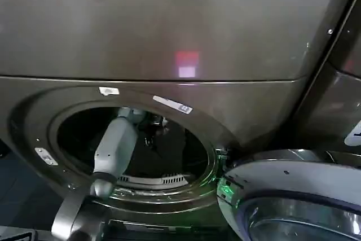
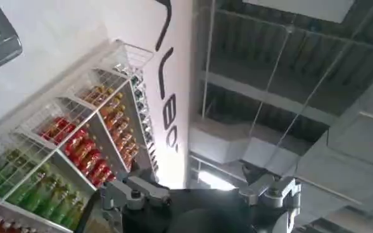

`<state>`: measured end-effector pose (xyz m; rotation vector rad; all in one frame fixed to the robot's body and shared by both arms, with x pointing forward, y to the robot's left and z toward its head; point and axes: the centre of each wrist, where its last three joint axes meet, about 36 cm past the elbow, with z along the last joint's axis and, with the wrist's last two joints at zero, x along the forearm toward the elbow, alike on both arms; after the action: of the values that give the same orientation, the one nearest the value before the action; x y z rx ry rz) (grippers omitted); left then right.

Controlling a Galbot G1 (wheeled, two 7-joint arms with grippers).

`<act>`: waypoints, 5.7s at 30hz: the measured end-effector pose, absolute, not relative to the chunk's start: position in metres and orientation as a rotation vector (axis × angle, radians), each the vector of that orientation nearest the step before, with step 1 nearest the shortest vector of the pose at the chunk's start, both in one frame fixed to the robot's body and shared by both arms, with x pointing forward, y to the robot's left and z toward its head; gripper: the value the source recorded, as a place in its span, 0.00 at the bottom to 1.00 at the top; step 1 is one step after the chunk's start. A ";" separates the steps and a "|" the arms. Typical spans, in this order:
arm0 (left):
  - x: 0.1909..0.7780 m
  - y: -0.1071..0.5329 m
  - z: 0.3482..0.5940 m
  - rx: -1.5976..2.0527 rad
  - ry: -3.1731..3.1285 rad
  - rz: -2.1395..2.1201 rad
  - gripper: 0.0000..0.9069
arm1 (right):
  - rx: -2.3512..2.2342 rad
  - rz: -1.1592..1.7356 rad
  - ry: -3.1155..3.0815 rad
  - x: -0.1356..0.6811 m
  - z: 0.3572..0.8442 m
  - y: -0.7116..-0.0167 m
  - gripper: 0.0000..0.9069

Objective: Grasp the clothes from the dryer.

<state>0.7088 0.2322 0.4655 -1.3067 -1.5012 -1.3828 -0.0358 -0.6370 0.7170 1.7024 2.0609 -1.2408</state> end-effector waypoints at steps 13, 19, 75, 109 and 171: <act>0.705 0.237 0.463 -1.319 -1.533 -1.350 0.68 | 1.685 -1.241 2.070 -0.031 0.717 -0.637 1.00; 0.703 0.240 0.462 -1.322 -1.547 -1.336 0.61 | 1.676 -1.237 2.077 -0.027 0.715 -0.638 1.00; 0.670 0.196 0.477 -1.071 -2.197 -0.987 0.00 | 1.638 -1.202 2.117 -0.011 0.709 -0.652 1.00; 0.526 0.192 0.481 -0.212 -3.070 0.170 0.00 | 1.693 -1.144 2.029 -0.028 0.718 -0.648 1.00; 0.402 0.198 0.474 -0.160 -3.210 0.055 0.00 | 1.640 -1.063 2.031 -0.037 0.716 -0.636 1.00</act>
<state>0.4019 0.1984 0.4737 -0.1605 -3.2098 0.0549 -0.0371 -0.6364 0.7156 1.6396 2.0309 -1.0633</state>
